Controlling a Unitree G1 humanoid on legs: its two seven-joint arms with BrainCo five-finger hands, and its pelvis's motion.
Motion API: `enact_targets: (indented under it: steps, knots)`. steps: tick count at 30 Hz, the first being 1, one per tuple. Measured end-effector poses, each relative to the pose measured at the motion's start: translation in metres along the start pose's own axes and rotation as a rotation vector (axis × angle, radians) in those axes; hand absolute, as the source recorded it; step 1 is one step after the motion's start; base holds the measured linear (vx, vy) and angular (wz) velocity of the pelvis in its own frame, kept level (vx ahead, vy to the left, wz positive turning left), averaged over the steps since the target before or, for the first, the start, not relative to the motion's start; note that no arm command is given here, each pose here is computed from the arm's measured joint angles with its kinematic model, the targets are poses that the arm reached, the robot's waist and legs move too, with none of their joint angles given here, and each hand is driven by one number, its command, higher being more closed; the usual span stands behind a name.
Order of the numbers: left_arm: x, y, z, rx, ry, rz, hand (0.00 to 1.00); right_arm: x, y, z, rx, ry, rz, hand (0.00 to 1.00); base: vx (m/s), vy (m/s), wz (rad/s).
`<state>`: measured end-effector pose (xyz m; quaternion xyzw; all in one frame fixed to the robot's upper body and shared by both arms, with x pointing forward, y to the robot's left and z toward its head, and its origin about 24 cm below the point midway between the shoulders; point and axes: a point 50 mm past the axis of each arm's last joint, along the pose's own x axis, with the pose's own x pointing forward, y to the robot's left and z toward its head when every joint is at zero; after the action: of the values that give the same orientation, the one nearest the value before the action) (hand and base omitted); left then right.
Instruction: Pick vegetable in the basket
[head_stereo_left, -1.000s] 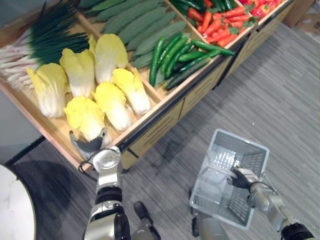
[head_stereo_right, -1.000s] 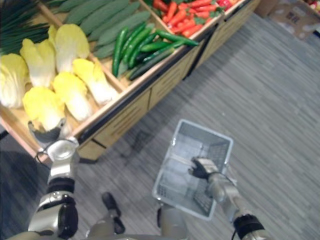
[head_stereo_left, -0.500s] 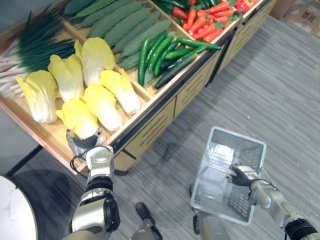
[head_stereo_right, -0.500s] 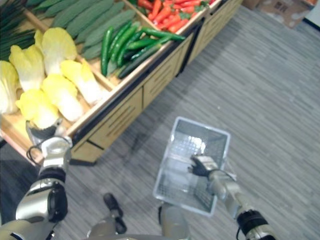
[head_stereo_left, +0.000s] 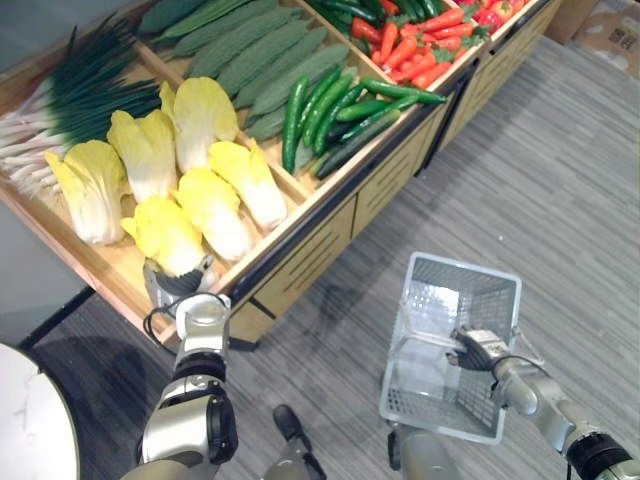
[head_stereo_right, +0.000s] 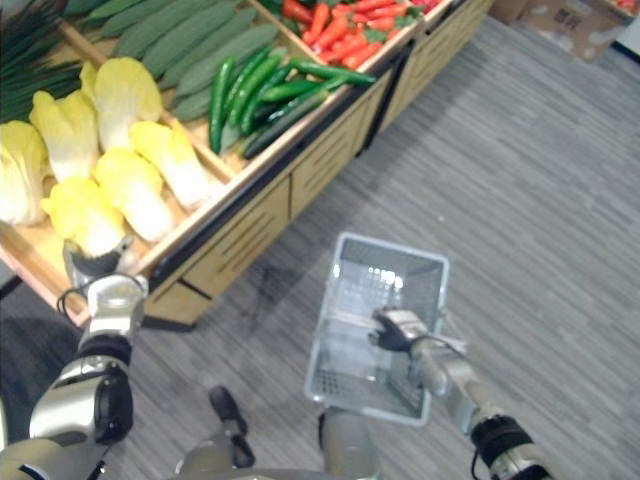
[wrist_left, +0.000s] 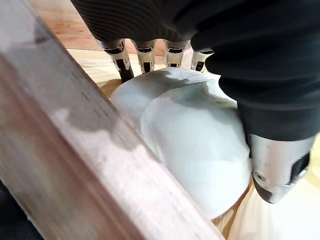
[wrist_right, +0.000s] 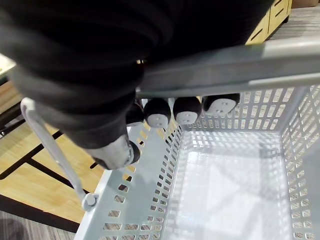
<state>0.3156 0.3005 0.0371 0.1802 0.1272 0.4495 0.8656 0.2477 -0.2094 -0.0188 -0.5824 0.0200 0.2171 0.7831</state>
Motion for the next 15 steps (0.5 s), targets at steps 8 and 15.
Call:
enact_targets:
  steps: [8,15]
  knots:
    - [0.0,-0.002,-0.008,0.033,0.019,-0.038,1.0,-0.001,0.002,0.0,0.002,0.002,0.007,1.0,0.01,-0.005,0.05]
    - [-0.002,-0.001,-0.018,0.06,0.048,-0.052,1.0,-0.005,0.008,-0.002,0.011,0.013,0.026,1.0,0.02,-0.003,0.01]
